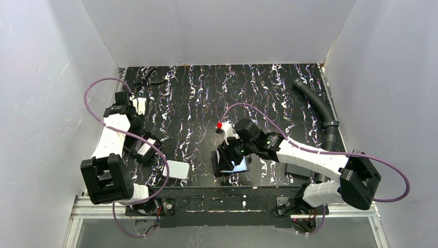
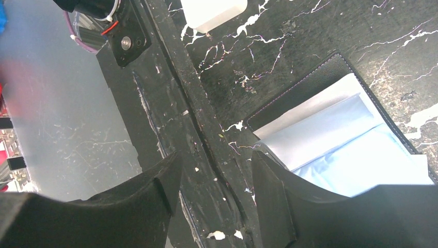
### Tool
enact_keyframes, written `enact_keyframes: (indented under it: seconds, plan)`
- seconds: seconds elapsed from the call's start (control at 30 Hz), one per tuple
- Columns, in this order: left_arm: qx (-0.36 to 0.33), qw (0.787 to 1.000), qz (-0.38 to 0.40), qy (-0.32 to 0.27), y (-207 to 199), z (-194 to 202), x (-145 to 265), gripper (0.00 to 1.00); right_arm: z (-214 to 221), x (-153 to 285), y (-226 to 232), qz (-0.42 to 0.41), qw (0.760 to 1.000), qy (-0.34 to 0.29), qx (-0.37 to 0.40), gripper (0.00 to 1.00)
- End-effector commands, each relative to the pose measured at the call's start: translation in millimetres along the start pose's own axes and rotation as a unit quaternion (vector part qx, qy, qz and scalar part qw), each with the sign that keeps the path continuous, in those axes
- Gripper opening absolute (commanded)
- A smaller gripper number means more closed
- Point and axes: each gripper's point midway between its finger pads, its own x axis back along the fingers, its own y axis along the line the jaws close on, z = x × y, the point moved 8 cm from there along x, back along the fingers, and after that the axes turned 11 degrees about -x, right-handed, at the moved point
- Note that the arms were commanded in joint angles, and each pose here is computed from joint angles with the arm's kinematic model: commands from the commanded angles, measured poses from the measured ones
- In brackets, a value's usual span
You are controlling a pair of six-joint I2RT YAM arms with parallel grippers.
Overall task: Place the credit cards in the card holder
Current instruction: Pick up the credit card from the storage box, then insert the credit card into the card holder.
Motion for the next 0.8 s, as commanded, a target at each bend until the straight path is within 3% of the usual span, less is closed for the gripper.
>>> enact_keyframes:
  seconds: [0.0, 0.2, 0.33, 0.43, 0.47, 0.53, 0.67, 0.77]
  plan:
    - [0.008, 0.998, -0.058, -0.008, 4.8, 2.0, 26.9, 0.04, -11.7, 0.3, 4.4, -0.007, 1.000, -0.017, 0.003, 0.60]
    - [0.078, 0.991, -0.087, -0.060, 5.0, -12.2, 81.7, 0.00, -17.4, 4.1, -10.1, 0.012, 0.999, -0.023, -0.035, 0.61]
    - [0.147, 0.973, -0.034, -0.173, -13.2, -28.1, 135.8, 0.00, -19.5, 19.6, -36.6, 0.025, 0.994, -0.035, -0.096, 0.65]
    - [0.191, 0.940, 0.076, -0.274, -45.1, -40.9, 165.6, 0.00, -16.2, 36.9, -50.9, 0.073, 0.991, -0.041, -0.100, 0.71]
    - [0.195, 0.920, 0.157, -0.301, -65.2, -46.1, 163.9, 0.00, -14.7, 42.4, -51.0, 0.086, 0.990, -0.045, -0.098, 0.73]
    - [0.196, 0.887, 0.238, -0.344, -98.3, -53.7, 165.1, 0.00, -13.6, 50.7, -46.4, 0.087, 0.990, -0.058, -0.099, 0.74]
    - [0.182, 0.844, 0.371, -0.342, -169.5, -56.5, 152.0, 0.00, -6.6, 64.8, -38.5, 0.062, 0.988, -0.069, -0.123, 0.74]
    - [0.183, 0.813, 0.437, -0.338, -204.1, -51.1, 138.1, 0.00, -3.2, 70.6, -32.9, -0.032, 0.983, -0.098, -0.149, 0.68]
